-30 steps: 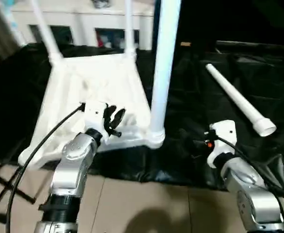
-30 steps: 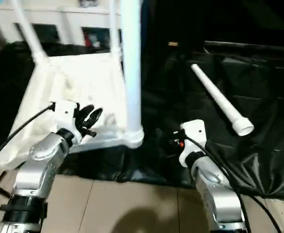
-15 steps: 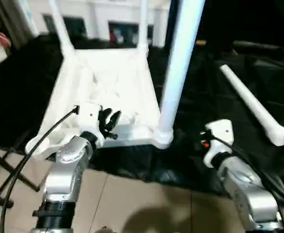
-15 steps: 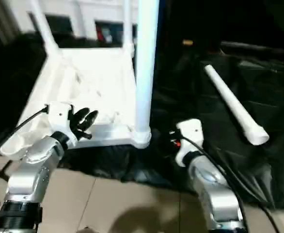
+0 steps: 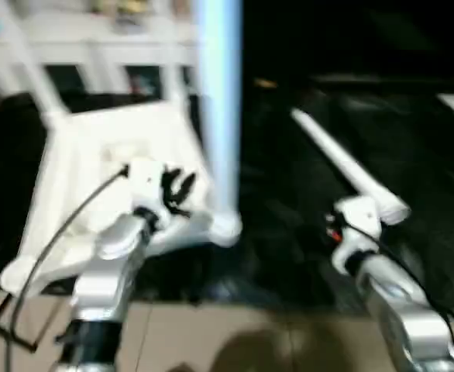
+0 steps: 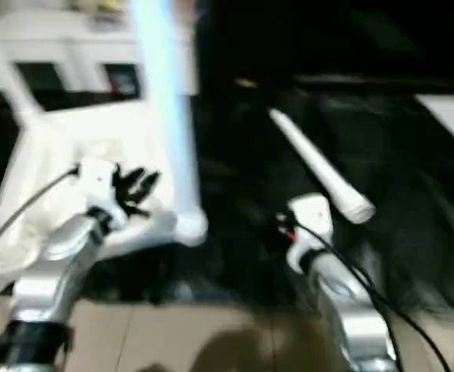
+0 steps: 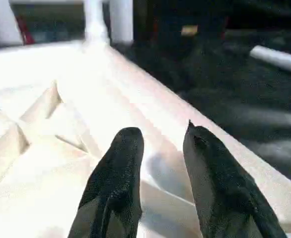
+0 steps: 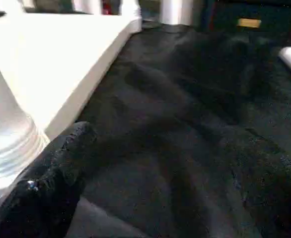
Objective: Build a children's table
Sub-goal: Rotate leg to tighten
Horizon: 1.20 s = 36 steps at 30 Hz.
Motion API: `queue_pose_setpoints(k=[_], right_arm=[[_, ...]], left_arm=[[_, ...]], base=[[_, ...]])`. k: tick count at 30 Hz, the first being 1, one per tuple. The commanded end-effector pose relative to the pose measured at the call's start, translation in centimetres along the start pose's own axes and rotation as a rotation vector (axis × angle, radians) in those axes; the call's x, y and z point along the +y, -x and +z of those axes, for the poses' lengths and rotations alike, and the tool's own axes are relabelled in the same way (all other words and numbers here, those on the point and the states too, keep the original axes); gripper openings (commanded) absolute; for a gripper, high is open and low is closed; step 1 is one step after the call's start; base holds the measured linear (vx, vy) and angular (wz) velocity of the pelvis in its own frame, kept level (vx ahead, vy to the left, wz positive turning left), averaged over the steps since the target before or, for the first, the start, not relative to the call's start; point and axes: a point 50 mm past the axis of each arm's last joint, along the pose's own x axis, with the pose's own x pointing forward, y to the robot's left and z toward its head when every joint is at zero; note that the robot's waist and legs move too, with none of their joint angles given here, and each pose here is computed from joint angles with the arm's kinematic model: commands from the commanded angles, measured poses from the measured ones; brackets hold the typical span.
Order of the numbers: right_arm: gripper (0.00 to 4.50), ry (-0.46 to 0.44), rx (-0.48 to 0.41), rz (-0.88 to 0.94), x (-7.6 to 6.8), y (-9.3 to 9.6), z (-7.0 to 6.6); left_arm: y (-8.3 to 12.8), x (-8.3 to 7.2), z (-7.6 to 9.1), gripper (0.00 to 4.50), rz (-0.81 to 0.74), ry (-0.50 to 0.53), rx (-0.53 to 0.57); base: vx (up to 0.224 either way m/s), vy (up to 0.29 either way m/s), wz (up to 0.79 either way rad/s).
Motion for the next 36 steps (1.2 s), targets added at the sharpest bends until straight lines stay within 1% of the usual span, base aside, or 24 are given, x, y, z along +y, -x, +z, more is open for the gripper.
queue_pose_setpoints(k=[1,5,10,11,16,17,18,20,21,23,25,27,31,32,34,35,36], right_arm=[[4.41,0.019,0.014,-0.025,-0.9,0.6,-0.2],[4.41,0.023,0.012,-0.012,-0.8,0.6,-0.3],[4.41,0.025,0.020,-0.004,-0.9,0.5,-0.5],[4.41,0.030,0.022,-0.005,-1.0,0.4,-0.5],[4.41,0.033,0.018,-0.010,-1.2,0.3,-0.4],[4.41,0.041,0.022,-0.011,-1.2,0.3,-0.4],[4.41,0.047,0.025,-0.012,-1.2,0.3,-0.4],[4.41,0.049,0.027,-0.012,-1.2,0.4,-0.5],[4.41,0.049,0.027,-0.012,-1.2,0.4,-0.6],[4.41,0.031,0.025,-0.027,-1.5,0.5,-0.6],[4.41,0.038,0.021,-0.040,-1.8,0.5,-0.4],[4.41,0.037,0.023,-0.104,-2.6,0.5,-0.3],[4.41,0.089,0.006,-0.138,-3.3,0.5,0.2],[4.41,0.090,0.006,-0.138,-3.4,0.5,0.2],[4.41,0.070,-0.003,-0.181,-4.0,0.7,0.4],[4.41,0.019,-0.019,-0.230,-4.6,0.8,0.4],[4.41,0.013,-0.022,-0.239,-4.7,0.8,0.4]], left_arm=[[-0.4,-0.6,0.8,1.62,-0.003,-0.001,-0.036],[-0.1,-0.3,0.5,1.62,0.012,-0.011,-0.017],[0.3,-0.1,0.6,1.62,-0.016,-0.024,-0.023],[0.3,-0.1,0.4,1.62,-0.014,-0.023,-0.004],[0.3,-0.4,0.6,1.62,-0.021,-0.040,-0.011],[0.2,-0.5,0.4,1.62,-0.022,-0.042,0.003],[0.2,-0.4,0.2,1.62,-0.009,-0.039,0.023],[0.1,-0.5,0.3,1.62,-0.019,0.008,0.005],[0.1,-0.6,0.3,1.62,-0.021,0.012,0.003],[0.1,-0.7,0.4,1.62,-0.033,-0.007,0.011],[0.1,-0.8,0.3,1.62,-0.038,-0.021,0.009],[0.2,-0.7,0.4,1.62,-0.014,-0.067,0.009],[0.3,-1.4,0.5,1.62,-0.031,-0.161,0.002],[0.3,-1.4,0.5,1.62,-0.031,-0.161,0.002],[0.3,-1.5,0.3,1.62,-0.017,-0.139,0.011],[0.2,-1.5,0.2,1.62,-0.013,-0.116,0.015],[0.1,-1.5,0.2,1.62,-0.015,-0.111,0.014]], base=[[-0.140,0.151,-0.26],[-0.127,0.105,0.00],[-0.056,-0.036,-0.07],[-0.059,-0.028,0.01],[-0.026,0.075,0.01],[-0.030,0.105,0.04],[-0.036,0.112,0.05],[-0.038,0.088,0.06],[0.000,0.000,0.00],[0.000,0.000,0.00],[0.000,0.000,0.00],[-0.019,0.046,-0.05],[0.008,0.087,0.21],[0.010,0.072,0.46],[-0.032,-0.028,0.38],[-0.037,-0.052,0.38],[-0.052,-0.101,0.38]])
